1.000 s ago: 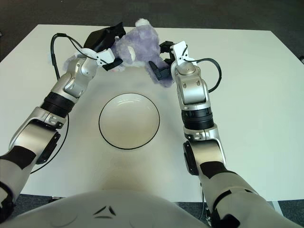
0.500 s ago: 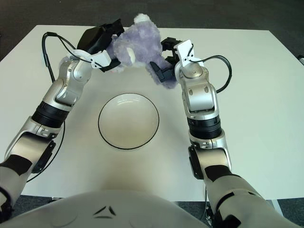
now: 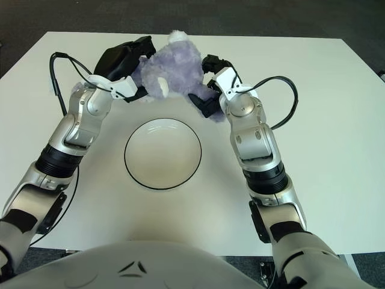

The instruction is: Put the doll into the plate.

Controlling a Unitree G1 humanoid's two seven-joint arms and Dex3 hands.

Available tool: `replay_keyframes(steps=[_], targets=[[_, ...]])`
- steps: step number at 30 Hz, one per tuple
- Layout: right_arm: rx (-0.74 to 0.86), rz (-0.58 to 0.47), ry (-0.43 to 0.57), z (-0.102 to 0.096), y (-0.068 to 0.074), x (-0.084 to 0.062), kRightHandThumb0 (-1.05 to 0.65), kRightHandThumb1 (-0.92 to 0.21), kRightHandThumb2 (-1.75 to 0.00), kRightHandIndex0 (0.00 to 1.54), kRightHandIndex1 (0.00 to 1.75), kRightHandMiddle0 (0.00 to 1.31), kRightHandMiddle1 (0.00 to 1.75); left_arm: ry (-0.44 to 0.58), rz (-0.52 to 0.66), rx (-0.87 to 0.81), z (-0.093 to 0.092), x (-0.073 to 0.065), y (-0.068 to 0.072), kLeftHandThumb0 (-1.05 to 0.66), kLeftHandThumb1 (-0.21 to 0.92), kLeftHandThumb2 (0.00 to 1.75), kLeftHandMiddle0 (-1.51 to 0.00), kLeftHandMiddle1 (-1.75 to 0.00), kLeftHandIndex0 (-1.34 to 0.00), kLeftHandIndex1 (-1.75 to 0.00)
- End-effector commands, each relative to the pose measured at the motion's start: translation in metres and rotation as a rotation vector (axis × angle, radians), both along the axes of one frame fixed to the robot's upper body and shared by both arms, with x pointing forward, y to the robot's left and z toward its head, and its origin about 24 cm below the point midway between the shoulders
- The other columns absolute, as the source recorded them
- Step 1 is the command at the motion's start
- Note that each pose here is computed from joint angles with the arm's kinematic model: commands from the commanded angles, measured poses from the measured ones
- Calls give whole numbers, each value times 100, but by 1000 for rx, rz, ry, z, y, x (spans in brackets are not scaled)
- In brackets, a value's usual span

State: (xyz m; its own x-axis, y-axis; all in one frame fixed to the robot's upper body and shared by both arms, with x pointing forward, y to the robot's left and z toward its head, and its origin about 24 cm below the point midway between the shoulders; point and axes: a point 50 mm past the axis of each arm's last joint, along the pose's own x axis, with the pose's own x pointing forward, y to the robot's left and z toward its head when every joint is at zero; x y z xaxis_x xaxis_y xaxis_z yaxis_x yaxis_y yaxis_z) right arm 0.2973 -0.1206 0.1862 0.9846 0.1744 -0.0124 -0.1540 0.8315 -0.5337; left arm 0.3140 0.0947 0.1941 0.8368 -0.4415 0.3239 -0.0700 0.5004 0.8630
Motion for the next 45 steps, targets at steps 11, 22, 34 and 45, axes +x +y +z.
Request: replay_keyframes(steps=[11, 22, 34, 45], targets=[[-86, 52, -136, -3, -2, -19, 0, -7, -161, 78, 174, 58, 175, -10, -83, -39, 2, -16, 11, 0, 1, 162, -88, -160, -62, -175], [-100, 109, -201, 0, -6, -21, 0, -1, -167, 82, 174, 63, 175, -15, -97, 6, 4, -11, 17, 0, 0, 163, -89, -160, -63, -175], [-110, 177, -269, 2, -13, -20, 0, 2, -170, 85, 174, 65, 175, -14, -113, 38, 8, -6, 16, 0, -1, 164, -90, -160, -64, -175], [-94, 205, -269, 3, -15, -21, 0, 9, -173, 96, 161, 69, 175, -22, -199, 8, 14, -3, 15, 0, -4, 166, -92, -159, -66, -175]])
